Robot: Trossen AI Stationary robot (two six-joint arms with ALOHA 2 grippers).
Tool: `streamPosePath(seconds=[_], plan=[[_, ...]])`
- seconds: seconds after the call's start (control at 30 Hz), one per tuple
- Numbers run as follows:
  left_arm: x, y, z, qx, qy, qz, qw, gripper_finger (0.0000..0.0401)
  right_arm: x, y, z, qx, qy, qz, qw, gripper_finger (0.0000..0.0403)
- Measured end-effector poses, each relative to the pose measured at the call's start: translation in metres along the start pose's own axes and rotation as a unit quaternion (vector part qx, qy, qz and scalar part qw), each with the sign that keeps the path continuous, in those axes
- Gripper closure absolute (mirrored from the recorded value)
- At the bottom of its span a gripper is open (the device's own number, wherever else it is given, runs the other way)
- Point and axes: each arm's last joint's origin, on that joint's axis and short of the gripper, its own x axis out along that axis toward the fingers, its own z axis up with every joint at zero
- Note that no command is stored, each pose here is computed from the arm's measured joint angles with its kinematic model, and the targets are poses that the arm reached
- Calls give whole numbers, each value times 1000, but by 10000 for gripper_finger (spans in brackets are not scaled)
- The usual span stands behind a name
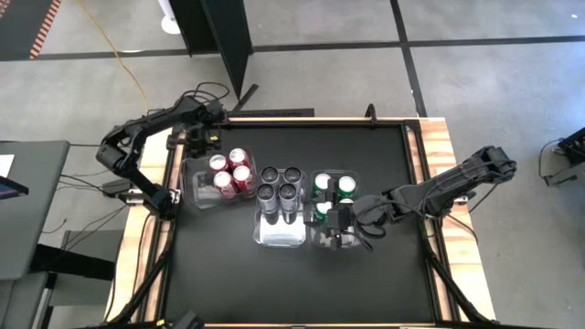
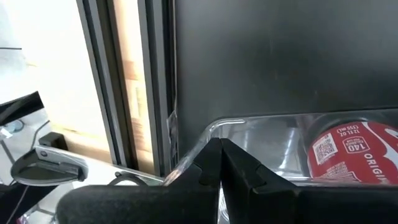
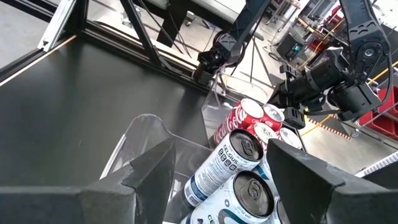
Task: Sort soda cans
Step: Adjust the left transparent bin
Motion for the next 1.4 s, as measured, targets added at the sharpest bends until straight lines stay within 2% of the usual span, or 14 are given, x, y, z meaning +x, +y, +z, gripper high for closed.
streamPosePath(seconds=[0.6, 0.9, 1.03, 1.13, 1.4], plan=[[-2, -1, 2, 2, -47, 20, 999, 401, 0, 0, 0, 1, 0, 0, 1000, 133], [-29, 12, -7, -16, -136, -45, 990, 401, 0, -1, 2, 5, -8, -3, 1000, 133], [-50, 25, -19, -14, -195, -84, 977, 401, 0, -2, 5, 14, -28, -3, 999, 133], [-63, 36, -36, 8, -224, -98, 970, 401, 1, -5, 7, 27, -46, 9, 999, 133], [-75, 57, -96, 71, -215, -70, 972, 401, 8, -12, 3, 42, -40, -1, 998, 133]])
